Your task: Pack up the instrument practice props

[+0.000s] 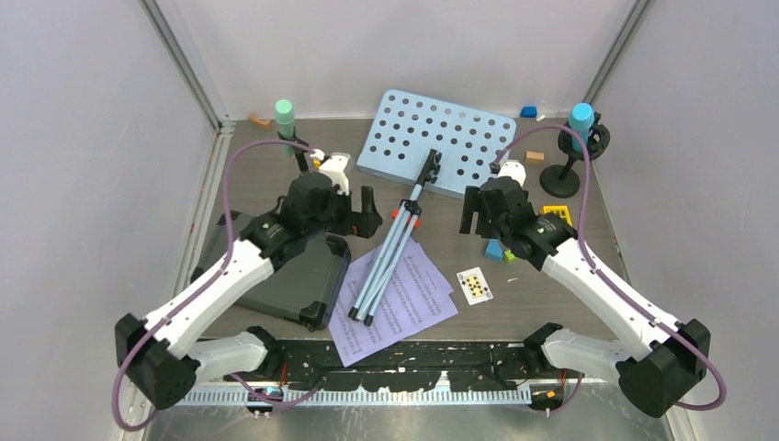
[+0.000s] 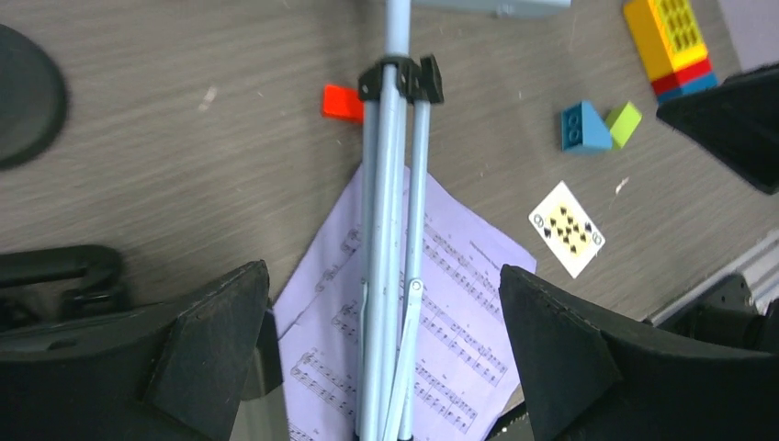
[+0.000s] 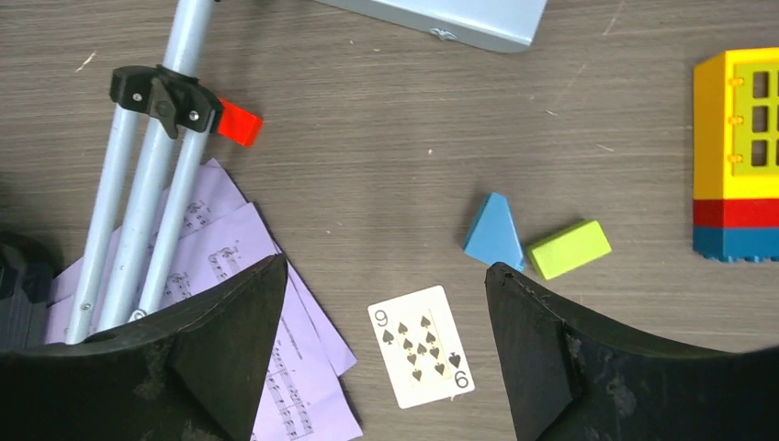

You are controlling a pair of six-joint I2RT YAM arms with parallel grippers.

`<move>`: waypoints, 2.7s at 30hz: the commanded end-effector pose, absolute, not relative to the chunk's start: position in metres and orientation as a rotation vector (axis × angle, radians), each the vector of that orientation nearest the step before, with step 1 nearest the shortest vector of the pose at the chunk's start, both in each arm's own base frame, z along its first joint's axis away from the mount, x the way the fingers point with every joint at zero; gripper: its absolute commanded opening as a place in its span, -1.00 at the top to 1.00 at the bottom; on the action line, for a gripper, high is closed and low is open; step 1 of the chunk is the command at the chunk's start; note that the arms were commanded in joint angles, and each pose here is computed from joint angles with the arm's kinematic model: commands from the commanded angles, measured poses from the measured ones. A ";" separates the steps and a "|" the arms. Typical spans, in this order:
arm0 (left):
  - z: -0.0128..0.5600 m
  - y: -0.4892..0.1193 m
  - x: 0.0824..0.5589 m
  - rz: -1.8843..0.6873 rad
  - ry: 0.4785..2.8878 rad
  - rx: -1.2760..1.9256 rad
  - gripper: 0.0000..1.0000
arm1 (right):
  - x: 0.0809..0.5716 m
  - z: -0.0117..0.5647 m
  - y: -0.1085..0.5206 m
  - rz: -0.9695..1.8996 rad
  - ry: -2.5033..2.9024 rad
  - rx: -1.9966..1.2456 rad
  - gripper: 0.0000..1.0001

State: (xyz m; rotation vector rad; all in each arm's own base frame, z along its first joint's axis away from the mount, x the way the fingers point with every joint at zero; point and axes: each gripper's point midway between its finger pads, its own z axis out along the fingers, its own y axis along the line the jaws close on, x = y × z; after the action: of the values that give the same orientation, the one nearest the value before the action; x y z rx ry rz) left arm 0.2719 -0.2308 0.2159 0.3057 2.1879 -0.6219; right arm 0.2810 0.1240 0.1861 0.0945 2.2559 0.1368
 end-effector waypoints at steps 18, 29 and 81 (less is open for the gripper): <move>0.288 -0.088 0.320 -0.133 1.871 -0.263 -0.99 | 0.243 0.190 0.144 0.400 2.273 0.022 -0.64; 0.306 -0.078 0.404 -0.140 1.751 -0.409 -0.99 | 0.237 0.178 0.139 0.383 2.285 0.029 -0.64; 0.245 -0.050 0.508 0.272 1.741 -0.421 -0.03 | 0.234 0.156 0.137 0.336 2.344 -0.025 -0.64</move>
State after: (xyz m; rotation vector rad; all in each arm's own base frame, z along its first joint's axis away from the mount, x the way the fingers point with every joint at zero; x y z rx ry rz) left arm 0.4985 -0.0552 0.2188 -0.3954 1.8129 0.2640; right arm 0.2292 0.1334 0.1493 -0.0066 2.3759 0.3220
